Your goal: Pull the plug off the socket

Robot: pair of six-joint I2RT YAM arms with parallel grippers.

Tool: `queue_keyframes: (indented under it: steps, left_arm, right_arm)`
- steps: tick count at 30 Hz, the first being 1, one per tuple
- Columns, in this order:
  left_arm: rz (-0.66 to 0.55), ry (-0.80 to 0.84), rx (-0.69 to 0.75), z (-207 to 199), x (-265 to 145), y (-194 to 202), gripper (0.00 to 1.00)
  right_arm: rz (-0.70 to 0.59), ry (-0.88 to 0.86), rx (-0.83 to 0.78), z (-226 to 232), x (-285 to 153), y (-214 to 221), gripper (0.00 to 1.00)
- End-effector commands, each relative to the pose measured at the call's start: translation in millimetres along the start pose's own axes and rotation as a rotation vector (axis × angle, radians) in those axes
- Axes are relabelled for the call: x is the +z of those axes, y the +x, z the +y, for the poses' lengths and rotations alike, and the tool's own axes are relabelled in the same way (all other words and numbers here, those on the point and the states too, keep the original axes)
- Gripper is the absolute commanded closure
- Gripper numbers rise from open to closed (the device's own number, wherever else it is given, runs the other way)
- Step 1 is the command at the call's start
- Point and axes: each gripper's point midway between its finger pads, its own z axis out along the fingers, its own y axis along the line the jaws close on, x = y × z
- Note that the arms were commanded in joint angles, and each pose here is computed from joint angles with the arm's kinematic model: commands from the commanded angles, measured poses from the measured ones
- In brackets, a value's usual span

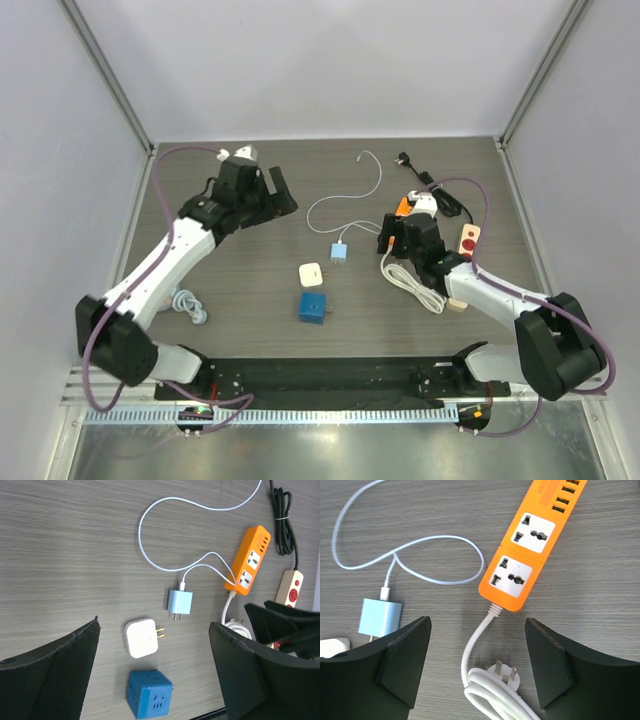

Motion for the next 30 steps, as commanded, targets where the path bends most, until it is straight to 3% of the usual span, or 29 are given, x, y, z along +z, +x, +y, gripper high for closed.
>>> queue_keyframes:
  steps: [1, 4, 10, 14, 23, 29, 30]
  left_arm:
    - [0.066, -0.066, 0.035, 33.1, -21.6, 33.4, 0.11]
    - [0.097, -0.063, 0.031, 39.1, -32.3, 43.8, 0.12]
    - [0.079, 0.081, -0.003, 25.6, -64.3, 55.2, 0.11]
    - [0.096, 0.182, -0.033, 20.5, -77.4, 63.7, 0.10]
    - [0.095, 0.192, -0.009, 41.8, -97.7, 90.5, 0.10]
    - [0.022, 0.176, -0.016, 54.1, -109.7, 88.4, 0.08]
    - [0.017, 0.155, -0.021, 58.7, -110.6, 89.4, 0.08]
  right_arm:
    - [-0.030, 0.061, 0.014, -4.7, 2.9, -20.8, 0.19]
    - [-0.041, -0.060, 0.005, 16.2, 3.2, -22.3, 0.21]
    - [0.130, -0.386, 0.041, 78.4, 18.5, 17.6, 0.25]
    - [0.180, -0.418, 0.061, 91.7, 32.4, 23.5, 0.23]
    - [0.247, -0.467, 0.100, 134.6, 57.8, 42.4, 0.23]
    - [0.332, -0.478, 0.009, 171.5, 75.9, 69.4, 0.38]
    - [0.349, -0.487, 0.005, 176.8, 76.8, 73.1, 0.46]
